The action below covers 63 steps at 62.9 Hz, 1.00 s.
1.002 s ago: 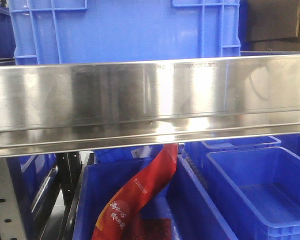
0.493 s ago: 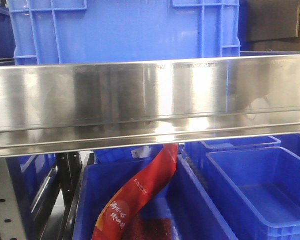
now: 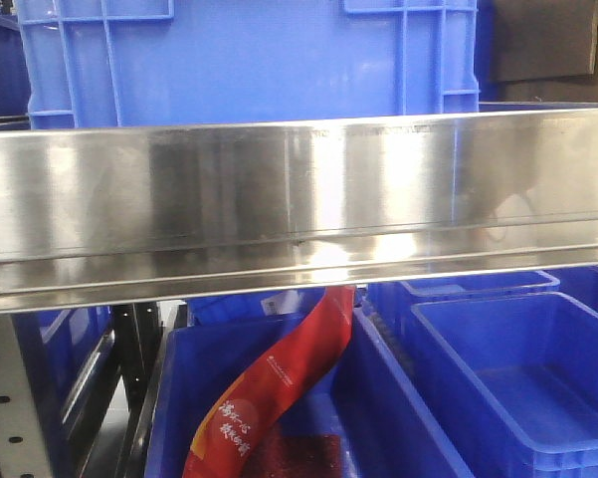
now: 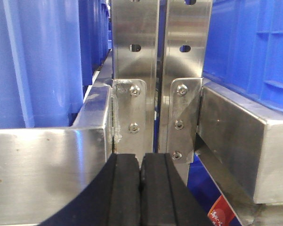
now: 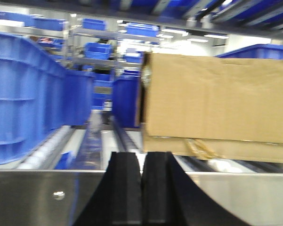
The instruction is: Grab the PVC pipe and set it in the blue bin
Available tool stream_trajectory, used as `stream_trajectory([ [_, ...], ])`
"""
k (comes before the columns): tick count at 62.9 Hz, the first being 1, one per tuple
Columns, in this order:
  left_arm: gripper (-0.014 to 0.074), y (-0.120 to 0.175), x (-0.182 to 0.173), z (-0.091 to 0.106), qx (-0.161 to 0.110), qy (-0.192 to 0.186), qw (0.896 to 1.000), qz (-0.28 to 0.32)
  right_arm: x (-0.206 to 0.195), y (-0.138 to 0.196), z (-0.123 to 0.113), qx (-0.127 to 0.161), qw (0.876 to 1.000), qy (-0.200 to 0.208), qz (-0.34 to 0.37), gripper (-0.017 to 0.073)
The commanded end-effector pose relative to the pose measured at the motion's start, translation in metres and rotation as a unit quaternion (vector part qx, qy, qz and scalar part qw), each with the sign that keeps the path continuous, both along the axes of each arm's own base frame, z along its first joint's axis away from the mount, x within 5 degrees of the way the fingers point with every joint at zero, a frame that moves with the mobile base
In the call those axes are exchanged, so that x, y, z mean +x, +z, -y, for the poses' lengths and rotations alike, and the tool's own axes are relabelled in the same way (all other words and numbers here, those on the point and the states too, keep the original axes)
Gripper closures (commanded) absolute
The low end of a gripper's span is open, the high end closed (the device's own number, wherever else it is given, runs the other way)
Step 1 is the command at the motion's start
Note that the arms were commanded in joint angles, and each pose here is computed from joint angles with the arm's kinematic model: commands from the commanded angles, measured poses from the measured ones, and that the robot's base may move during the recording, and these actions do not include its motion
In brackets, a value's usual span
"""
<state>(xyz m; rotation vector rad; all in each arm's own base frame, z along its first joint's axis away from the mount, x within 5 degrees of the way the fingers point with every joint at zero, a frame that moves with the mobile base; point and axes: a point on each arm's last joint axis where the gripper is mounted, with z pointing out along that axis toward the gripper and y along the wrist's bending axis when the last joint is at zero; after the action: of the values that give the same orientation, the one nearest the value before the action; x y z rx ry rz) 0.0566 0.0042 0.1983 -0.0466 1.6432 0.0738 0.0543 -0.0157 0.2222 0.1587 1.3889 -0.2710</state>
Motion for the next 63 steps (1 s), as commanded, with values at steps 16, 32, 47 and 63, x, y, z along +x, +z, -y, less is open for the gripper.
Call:
stream_trajectory([
  [16,0.0704,0.0029,-0.0004,-0.0004,-0.002,0.004,1.0,0.014,-0.001,0.0011,0.0003,-0.003,1.0,-0.005,0.008,0.0725],
  [32,0.0704,0.0029,-0.0004,-0.0004,-0.002,0.004,1.0,0.014,-0.001,-0.0022,-0.0011,0.001,1.0,0.006,-0.007,0.0725],
  [47,0.0704,0.0029,-0.0004,-0.0004,-0.002,0.004,1.0,0.014,-0.0011,-0.0012,-0.0012,0.0,1.0,0.007,-0.002,0.0725],
  [63,0.0704,0.0029,-0.0004,-0.0004,-0.002,0.004,1.0,0.014,-0.0012,-0.001,-0.0012,0.0,1.0,0.007,-0.001,0.0725],
])
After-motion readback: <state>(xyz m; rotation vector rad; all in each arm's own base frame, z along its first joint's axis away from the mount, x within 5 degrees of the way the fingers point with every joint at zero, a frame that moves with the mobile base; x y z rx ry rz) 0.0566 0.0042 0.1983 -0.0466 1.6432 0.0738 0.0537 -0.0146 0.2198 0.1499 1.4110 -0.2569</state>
